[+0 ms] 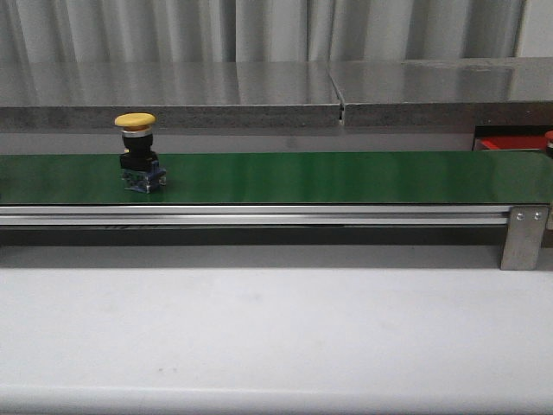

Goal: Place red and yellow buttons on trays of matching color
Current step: 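Lower the right gripper onto the yellow button on the belt and grasp it, then carry the yellow button to the yellow tray and open the right gripper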

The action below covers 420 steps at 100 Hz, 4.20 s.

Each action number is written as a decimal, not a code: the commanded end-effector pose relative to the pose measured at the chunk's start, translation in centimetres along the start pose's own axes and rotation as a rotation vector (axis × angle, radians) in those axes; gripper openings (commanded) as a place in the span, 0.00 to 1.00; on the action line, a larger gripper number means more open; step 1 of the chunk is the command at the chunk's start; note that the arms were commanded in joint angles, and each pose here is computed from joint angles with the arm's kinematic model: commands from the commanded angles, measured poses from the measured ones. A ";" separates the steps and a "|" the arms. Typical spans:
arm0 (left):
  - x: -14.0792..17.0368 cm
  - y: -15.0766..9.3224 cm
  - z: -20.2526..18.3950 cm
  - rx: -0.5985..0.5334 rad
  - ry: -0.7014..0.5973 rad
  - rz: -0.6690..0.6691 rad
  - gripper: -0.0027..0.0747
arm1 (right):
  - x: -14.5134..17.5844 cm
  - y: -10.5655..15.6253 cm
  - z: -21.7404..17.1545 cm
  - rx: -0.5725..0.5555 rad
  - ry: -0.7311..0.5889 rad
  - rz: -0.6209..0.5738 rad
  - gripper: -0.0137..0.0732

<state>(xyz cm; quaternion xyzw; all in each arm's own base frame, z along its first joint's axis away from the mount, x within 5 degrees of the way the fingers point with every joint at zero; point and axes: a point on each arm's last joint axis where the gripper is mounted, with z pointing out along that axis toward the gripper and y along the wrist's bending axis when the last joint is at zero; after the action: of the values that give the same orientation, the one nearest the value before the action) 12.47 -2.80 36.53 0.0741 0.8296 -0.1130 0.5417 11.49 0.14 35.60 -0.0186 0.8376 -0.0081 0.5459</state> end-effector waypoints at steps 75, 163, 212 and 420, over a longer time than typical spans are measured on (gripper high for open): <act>1.7 -0.6 -3.3 0.009 -0.165 0.002 0.01 | -9.3 5.3 7.2 -0.219 0.060 -0.156 0.13; 1.7 -0.6 -3.3 0.009 -0.165 0.002 0.01 | -8.9 16.1 17.7 -0.563 0.332 -0.419 0.85; 1.7 -0.6 -3.3 0.009 -0.165 0.002 0.01 | -8.3 17.4 20.6 -0.616 0.357 -0.308 0.85; 1.7 -0.6 -3.3 0.009 -0.168 0.002 0.01 | -10.0 17.7 23.8 -0.450 0.318 -0.129 0.31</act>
<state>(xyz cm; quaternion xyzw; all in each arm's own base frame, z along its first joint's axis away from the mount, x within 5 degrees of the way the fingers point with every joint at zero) 8.56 -2.50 34.88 0.0767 0.8080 -0.1137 0.5731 38.18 19.58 29.00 -0.2230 0.9139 0.1364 0.3106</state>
